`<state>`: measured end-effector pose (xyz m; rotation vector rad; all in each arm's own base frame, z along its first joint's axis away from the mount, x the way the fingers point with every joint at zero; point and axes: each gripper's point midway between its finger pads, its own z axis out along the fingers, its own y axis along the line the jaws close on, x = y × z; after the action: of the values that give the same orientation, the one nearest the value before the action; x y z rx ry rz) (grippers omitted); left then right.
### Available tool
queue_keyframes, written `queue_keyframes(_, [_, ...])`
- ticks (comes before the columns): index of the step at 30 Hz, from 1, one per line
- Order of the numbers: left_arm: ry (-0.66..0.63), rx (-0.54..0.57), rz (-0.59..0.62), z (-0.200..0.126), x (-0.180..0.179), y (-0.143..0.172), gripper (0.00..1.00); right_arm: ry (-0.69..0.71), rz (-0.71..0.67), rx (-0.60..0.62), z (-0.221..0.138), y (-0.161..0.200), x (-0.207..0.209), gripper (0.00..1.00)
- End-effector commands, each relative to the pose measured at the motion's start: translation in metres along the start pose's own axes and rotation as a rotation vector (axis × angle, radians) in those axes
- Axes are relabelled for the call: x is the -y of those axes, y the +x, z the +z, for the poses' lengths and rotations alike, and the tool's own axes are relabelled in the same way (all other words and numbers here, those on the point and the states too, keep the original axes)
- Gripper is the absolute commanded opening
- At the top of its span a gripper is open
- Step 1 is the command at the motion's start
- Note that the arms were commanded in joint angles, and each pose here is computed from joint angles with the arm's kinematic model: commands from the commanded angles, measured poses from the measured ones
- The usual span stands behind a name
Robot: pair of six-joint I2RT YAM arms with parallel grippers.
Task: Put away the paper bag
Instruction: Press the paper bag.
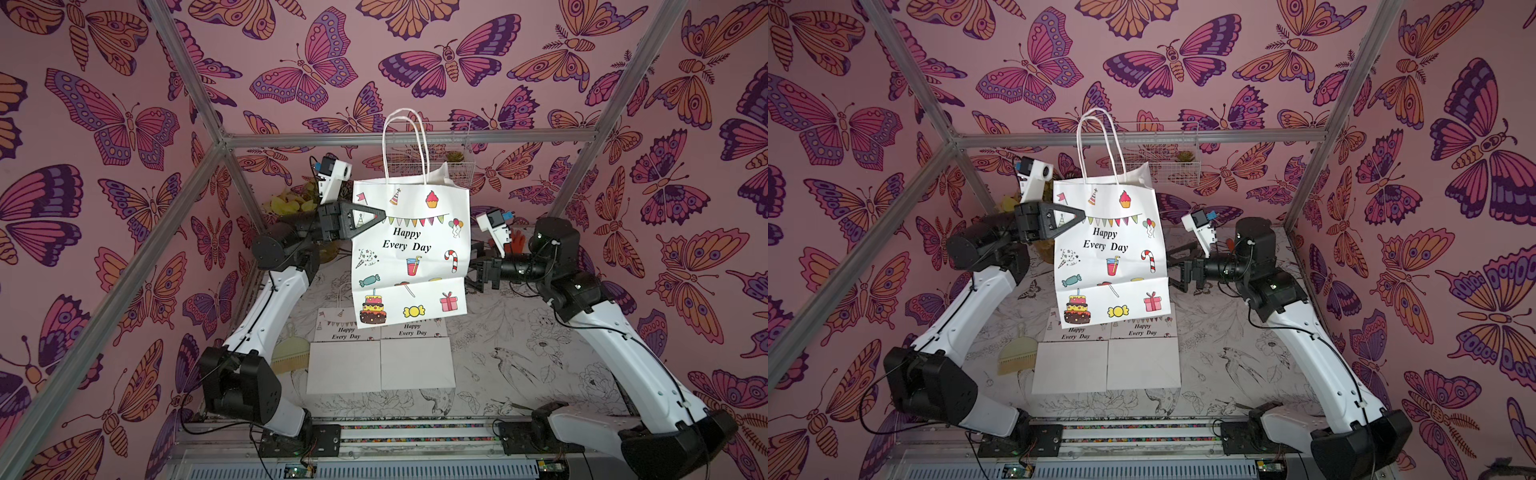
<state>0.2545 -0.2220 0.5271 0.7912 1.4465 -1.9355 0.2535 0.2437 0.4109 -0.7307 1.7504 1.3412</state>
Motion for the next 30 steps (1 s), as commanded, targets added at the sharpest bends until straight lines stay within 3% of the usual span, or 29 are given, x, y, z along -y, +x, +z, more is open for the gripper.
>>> queue_keyframes(1, [0.0,-0.074,0.036,0.003,0.016,0.019,0.0,0.09,-0.081,0.093,-0.023,-0.022,-0.005,0.99])
queue_keyframes(5, [-0.011,-0.095,0.015,0.002,0.012,0.025,0.0,0.159,-0.078,0.157,-0.043,-0.029,0.004,0.99])
queue_keyframes(12, [-0.007,-0.091,0.005,0.003,0.011,0.025,0.0,0.041,-0.082,0.177,-0.042,-0.034,-0.015,0.99])
queue_keyframes(30, [0.032,-0.1,0.014,0.014,0.022,0.024,0.0,0.001,-0.111,0.049,-0.005,-0.019,-0.033,0.99])
